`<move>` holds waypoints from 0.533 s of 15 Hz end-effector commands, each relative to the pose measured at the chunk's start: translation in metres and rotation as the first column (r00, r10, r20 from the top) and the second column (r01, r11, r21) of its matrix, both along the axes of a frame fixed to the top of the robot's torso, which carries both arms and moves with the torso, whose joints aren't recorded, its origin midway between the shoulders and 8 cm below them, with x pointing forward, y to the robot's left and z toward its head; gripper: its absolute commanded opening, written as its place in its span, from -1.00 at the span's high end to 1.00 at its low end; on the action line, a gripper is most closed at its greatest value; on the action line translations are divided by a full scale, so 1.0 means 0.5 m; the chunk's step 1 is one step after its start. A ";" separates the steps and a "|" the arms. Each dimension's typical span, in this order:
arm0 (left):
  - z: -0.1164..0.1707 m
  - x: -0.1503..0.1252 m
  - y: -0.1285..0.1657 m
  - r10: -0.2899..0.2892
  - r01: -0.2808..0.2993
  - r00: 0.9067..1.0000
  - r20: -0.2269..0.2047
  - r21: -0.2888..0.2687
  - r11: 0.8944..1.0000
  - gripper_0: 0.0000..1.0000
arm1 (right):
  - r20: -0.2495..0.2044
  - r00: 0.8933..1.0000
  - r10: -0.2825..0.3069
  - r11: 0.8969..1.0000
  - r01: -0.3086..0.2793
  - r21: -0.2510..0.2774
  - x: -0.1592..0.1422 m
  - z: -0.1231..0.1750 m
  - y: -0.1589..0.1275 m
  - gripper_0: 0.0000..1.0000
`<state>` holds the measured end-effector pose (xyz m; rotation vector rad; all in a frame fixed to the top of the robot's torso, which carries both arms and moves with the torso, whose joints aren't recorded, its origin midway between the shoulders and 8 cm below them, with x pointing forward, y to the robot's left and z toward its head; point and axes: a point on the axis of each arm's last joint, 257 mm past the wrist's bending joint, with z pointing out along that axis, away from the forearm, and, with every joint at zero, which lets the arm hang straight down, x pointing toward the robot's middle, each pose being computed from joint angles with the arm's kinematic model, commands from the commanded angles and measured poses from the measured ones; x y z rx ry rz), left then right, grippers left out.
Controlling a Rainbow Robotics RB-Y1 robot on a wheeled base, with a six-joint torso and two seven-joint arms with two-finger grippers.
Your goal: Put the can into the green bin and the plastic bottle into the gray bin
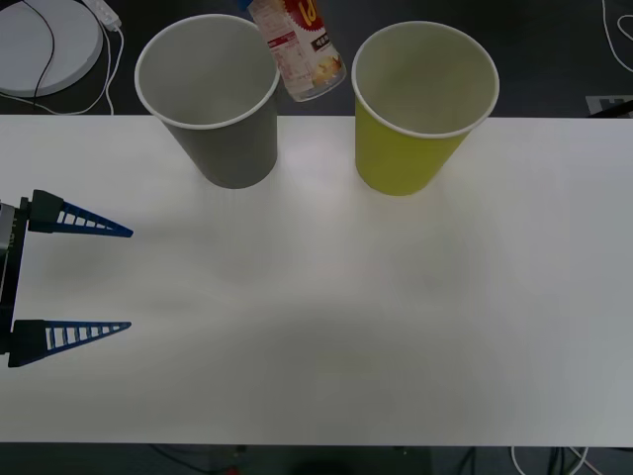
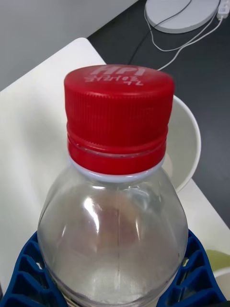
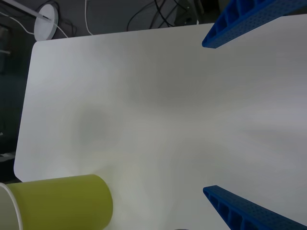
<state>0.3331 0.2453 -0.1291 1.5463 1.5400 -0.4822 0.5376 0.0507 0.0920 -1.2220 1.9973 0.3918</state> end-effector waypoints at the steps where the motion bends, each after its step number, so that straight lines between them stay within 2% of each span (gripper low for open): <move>1: 0.000 0.000 0.000 0.000 0.000 1.000 0.000 0.000 1.000 -1.00 | -0.004 0.999 -0.049 0.999 0.049 -0.012 0.018 0.000 0.027 1.00; 8: 0.000 0.000 0.000 0.000 0.000 1.000 0.000 0.000 1.000 -1.00 | 0.010 0.994 -0.110 0.992 0.110 -0.054 0.050 0.005 0.096 1.00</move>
